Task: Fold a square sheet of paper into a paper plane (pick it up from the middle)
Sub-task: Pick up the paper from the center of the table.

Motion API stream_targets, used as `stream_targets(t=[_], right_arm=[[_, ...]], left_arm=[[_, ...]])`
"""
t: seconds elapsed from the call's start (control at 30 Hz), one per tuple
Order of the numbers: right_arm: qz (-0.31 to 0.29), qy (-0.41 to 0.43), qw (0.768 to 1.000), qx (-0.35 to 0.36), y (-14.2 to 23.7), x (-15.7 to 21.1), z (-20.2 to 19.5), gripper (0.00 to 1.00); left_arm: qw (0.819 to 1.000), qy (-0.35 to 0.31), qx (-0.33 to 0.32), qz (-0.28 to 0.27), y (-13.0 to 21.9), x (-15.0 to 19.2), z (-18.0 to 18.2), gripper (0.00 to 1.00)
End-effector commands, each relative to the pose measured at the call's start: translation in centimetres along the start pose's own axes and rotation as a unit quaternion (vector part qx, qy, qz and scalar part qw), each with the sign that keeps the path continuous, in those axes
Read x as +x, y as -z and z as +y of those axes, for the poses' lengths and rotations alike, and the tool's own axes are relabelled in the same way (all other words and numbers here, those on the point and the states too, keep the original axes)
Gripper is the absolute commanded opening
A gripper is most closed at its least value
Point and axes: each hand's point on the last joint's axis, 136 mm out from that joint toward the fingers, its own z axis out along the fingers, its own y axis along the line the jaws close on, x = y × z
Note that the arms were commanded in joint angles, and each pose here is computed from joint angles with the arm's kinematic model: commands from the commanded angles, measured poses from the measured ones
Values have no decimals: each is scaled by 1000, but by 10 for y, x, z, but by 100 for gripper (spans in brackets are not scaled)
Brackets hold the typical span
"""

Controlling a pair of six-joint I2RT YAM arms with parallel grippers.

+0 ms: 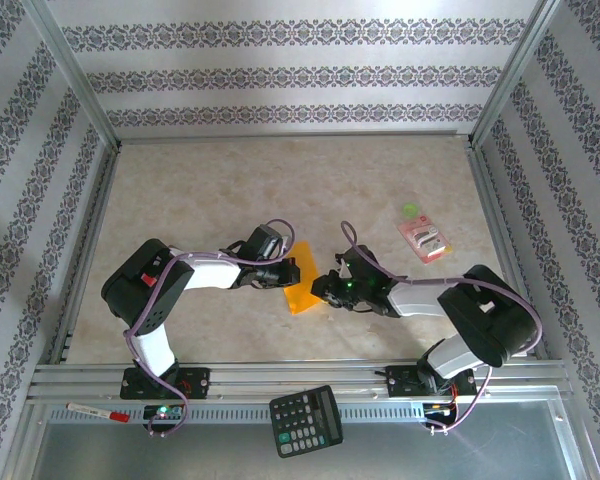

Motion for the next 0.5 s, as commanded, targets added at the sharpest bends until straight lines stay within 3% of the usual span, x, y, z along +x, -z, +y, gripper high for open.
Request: stream_targets(t=[0.0, 0.17, 0.47], right_arm=[[-47, 6, 999, -11, 6, -8, 9, 20], [-75, 9, 997, 9, 10, -10, 0, 20], [-95, 14, 995, 20, 13, -13, -4, 10]], left_arm=[[999, 26, -34, 11, -5, 12, 27, 1], [999, 25, -34, 12, -4, 13, 27, 1], [999, 17, -35, 16, -2, 11, 24, 1]])
